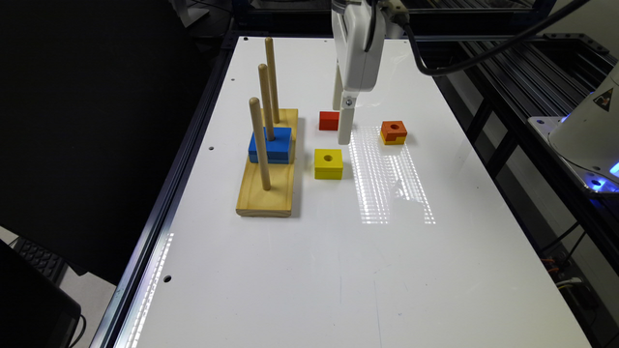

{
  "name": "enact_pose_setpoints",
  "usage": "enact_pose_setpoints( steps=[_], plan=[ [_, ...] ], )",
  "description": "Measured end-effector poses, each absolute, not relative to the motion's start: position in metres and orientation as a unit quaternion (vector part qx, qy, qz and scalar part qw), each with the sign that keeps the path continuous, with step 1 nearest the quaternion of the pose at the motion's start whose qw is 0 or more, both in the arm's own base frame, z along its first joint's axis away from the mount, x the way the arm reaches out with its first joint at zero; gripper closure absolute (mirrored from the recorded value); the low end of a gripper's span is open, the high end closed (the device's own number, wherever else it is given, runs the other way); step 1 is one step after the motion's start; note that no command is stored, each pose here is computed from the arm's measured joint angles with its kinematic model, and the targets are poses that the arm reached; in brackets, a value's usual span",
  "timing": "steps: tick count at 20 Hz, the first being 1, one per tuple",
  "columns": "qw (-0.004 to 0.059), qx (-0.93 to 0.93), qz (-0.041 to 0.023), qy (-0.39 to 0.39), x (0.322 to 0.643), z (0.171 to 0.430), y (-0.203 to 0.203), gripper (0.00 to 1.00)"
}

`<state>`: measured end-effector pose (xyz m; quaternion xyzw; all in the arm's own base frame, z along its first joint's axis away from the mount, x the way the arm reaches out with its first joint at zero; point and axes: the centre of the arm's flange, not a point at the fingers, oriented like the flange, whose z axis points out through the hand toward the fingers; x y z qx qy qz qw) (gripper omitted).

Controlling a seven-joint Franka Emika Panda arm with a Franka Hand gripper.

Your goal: Pick up yellow block.

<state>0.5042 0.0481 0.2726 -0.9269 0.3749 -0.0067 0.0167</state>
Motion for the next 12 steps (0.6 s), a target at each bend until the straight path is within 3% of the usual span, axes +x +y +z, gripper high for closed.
enact_pose_setpoints(
  steps=[4, 8, 12],
  plan=[
    [0.0172, -0.927, -0.0012, 0.375, 0.505, 0.253, 0.048, 0.00],
    [0.0210, -0.926, -0.0016, 0.376, 0.506, 0.233, 0.049, 0.00],
    [0.0220, -0.926, -0.0025, 0.376, 0.507, 0.231, 0.049, 0.00]
  ],
)
